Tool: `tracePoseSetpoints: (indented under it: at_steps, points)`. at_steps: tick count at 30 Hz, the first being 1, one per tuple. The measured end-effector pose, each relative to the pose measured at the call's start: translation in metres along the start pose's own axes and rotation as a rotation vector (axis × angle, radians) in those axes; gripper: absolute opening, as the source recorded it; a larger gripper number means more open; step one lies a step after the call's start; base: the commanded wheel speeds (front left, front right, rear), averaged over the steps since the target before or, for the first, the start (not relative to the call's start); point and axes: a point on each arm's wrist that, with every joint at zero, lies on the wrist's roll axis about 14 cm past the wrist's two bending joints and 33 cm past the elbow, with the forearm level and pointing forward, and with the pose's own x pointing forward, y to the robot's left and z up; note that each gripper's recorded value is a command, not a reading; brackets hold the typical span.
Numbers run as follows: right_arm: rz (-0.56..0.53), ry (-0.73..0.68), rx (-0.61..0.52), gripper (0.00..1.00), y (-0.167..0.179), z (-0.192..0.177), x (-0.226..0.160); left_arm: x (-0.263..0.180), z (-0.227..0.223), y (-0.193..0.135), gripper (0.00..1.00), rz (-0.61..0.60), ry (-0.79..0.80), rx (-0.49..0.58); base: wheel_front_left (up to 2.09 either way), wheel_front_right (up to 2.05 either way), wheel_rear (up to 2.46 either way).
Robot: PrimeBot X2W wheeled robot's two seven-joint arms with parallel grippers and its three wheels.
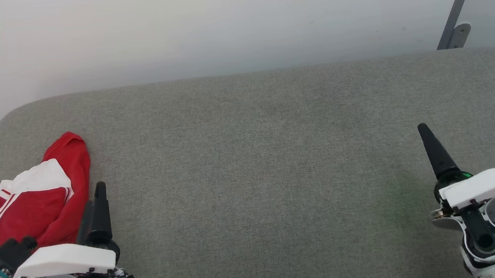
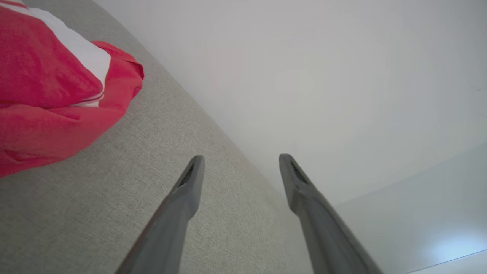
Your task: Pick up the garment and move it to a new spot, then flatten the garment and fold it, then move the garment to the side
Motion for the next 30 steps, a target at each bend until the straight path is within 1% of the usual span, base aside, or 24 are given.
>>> tracePoseSetpoints:
  at_steps: [6, 10, 14, 21, 30]
  points:
    - [0.018, -0.009, -0.16, 1.0, 0.005, 0.007, 0.005, 0.001, -0.001, -0.002, 1.0, -0.003, 0.001, 0.137, 0.0, 0.0, 0.0]
    - [0.023, -0.012, -0.266, 1.0, 0.006, 0.011, 0.008, 0.002, -0.003, -0.004, 1.0, -0.012, 0.011, 0.246, 0.0, 0.0, 0.0]
    - [0.027, -0.018, -0.366, 1.0, 0.007, 0.014, 0.01, 0.003, -0.004, -0.004, 1.0, -0.013, 0.013, 0.327, 0.0, 0.0, 0.0]
    - [0.04, -0.026, -0.518, 1.0, 0.011, 0.017, 0.012, 0.006, -0.002, -0.009, 1.0, -0.028, 0.001, 0.429, 0.0, 0.0, 0.0]
    - [0.06, -0.04, -0.658, 1.0, 0.016, 0.02, 0.016, 0.009, 0.0, -0.015, 1.0, -0.049, -0.017, 0.564, 0.0, 0.0, 0.0]
